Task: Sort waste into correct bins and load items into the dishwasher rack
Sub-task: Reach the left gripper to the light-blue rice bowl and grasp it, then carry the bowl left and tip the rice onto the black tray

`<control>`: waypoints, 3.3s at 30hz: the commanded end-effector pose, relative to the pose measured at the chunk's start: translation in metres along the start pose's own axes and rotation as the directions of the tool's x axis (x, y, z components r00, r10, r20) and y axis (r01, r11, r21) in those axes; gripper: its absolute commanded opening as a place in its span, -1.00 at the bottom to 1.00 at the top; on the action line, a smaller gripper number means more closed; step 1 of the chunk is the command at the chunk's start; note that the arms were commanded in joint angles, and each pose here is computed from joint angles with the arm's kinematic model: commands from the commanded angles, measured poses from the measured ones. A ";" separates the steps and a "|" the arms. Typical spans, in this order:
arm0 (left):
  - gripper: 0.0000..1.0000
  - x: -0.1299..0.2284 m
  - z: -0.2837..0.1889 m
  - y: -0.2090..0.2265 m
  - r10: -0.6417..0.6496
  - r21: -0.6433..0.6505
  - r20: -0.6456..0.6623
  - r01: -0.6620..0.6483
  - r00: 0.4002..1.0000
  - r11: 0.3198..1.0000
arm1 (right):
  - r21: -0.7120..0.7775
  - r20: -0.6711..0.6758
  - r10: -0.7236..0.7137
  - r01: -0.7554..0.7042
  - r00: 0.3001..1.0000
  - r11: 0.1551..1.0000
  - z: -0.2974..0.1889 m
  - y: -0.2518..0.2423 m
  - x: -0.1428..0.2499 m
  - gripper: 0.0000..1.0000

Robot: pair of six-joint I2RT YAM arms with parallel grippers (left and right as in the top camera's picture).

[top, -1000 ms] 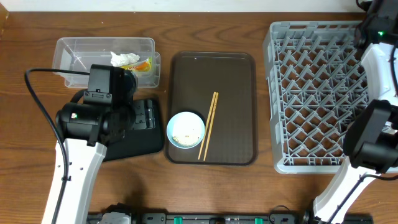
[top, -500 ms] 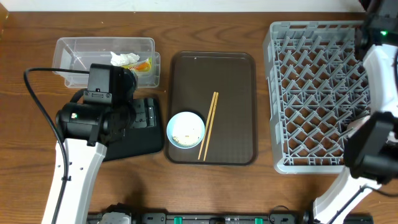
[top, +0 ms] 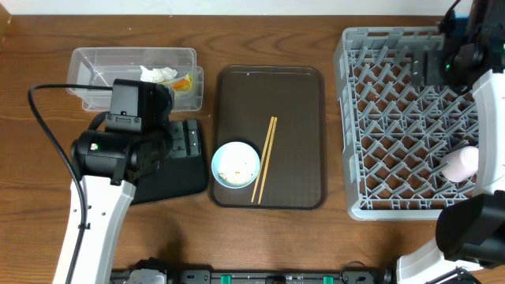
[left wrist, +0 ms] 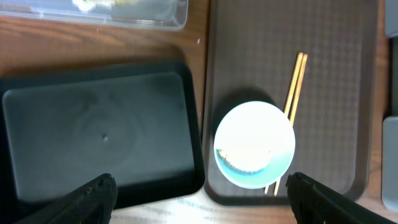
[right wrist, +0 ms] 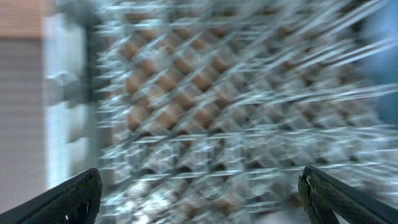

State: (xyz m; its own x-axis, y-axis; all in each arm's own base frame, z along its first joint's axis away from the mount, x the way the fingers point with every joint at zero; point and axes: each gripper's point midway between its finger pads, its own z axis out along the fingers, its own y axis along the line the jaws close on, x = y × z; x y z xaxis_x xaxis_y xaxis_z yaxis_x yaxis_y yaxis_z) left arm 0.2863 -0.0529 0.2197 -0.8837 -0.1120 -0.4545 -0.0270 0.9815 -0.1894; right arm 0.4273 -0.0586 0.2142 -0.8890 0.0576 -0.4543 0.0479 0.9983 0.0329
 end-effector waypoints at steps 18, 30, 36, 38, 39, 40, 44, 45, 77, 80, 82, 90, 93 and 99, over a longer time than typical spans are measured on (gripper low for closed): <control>0.79 0.062 0.120 -0.097 0.241 0.071 -0.335 -0.230 0.911 0.971 | -0.277 -0.272 -0.094 0.015 0.958 0.961 -0.010 0.105 0.070 0.98; 0.37 0.121 0.181 -0.125 0.351 0.040 -0.467 -0.377 0.812 0.925 | -0.277 -0.276 -0.094 0.014 0.956 0.961 -0.010 0.105 0.071 0.98; 0.06 0.119 0.186 -0.130 0.371 0.028 -0.440 -0.401 0.817 0.916 | -0.277 -0.279 -0.093 0.013 0.956 0.961 -0.011 0.105 0.071 0.99; -0.04 0.119 0.186 -0.131 0.374 0.031 -0.437 -0.402 0.818 0.915 | -0.277 -0.281 -0.094 0.013 0.955 0.961 -0.011 0.105 0.072 0.98; -0.12 0.119 0.186 -0.131 0.374 0.031 -0.436 -0.402 0.818 0.915 | -0.277 -0.282 -0.094 0.012 0.955 0.961 -0.011 0.105 0.072 0.99; -0.17 0.119 0.186 -0.131 0.374 0.030 -0.437 -0.402 0.818 0.915 | -0.277 -0.282 -0.094 0.012 0.955 0.961 -0.011 0.105 0.072 0.98; -0.45 0.119 0.186 -0.131 0.368 0.027 -0.438 -0.397 0.820 0.917 | -0.274 -0.282 -0.094 0.013 0.955 0.962 -0.011 0.104 0.072 0.99; -0.46 0.119 0.186 -0.131 0.364 0.025 -0.439 -0.394 0.822 0.919 | -0.269 -0.282 -0.094 0.015 0.955 0.963 -0.010 0.103 0.072 0.99; -0.89 0.088 0.152 -0.131 0.343 -0.013 -0.315 -0.365 0.885 0.931 | -0.247 -0.282 -0.095 0.023 0.955 0.969 -0.009 0.099 0.072 0.98; -0.88 0.072 0.131 -0.130 0.326 0.000 -0.255 -0.337 0.910 0.942 | -0.236 -0.283 -0.097 0.029 0.954 0.971 -0.009 0.097 0.072 0.98; -0.88 0.059 0.116 -0.124 0.294 0.008 -0.219 -0.300 0.930 0.954 | -0.236 -0.283 -0.097 0.029 0.954 0.971 -0.009 0.097 0.072 0.98; -0.88 0.034 0.085 -0.088 0.157 0.154 -0.236 -0.123 0.959 0.980 | -0.230 -0.283 -0.097 0.031 0.954 0.973 -0.009 0.096 0.072 0.98; -0.88 0.029 0.084 -0.072 0.119 0.254 -0.263 -0.050 0.958 0.966 | -0.230 -0.284 -0.097 0.030 0.954 0.973 -0.009 0.096 0.072 0.98; -0.88 0.029 0.082 -0.039 0.028 0.433 -0.295 0.107 0.955 0.895 | -0.230 -0.284 -0.097 0.031 0.954 0.973 -0.009 0.096 0.072 0.98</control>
State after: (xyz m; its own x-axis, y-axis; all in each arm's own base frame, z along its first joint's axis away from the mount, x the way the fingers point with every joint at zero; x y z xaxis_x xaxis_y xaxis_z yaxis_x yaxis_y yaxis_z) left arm 0.3095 -0.1020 0.1369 -0.9798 -0.0652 -0.1890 0.0238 0.9005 -0.4341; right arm 0.3651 0.0391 0.1939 -0.9815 -0.0315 -0.1887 -0.0746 0.9713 0.2261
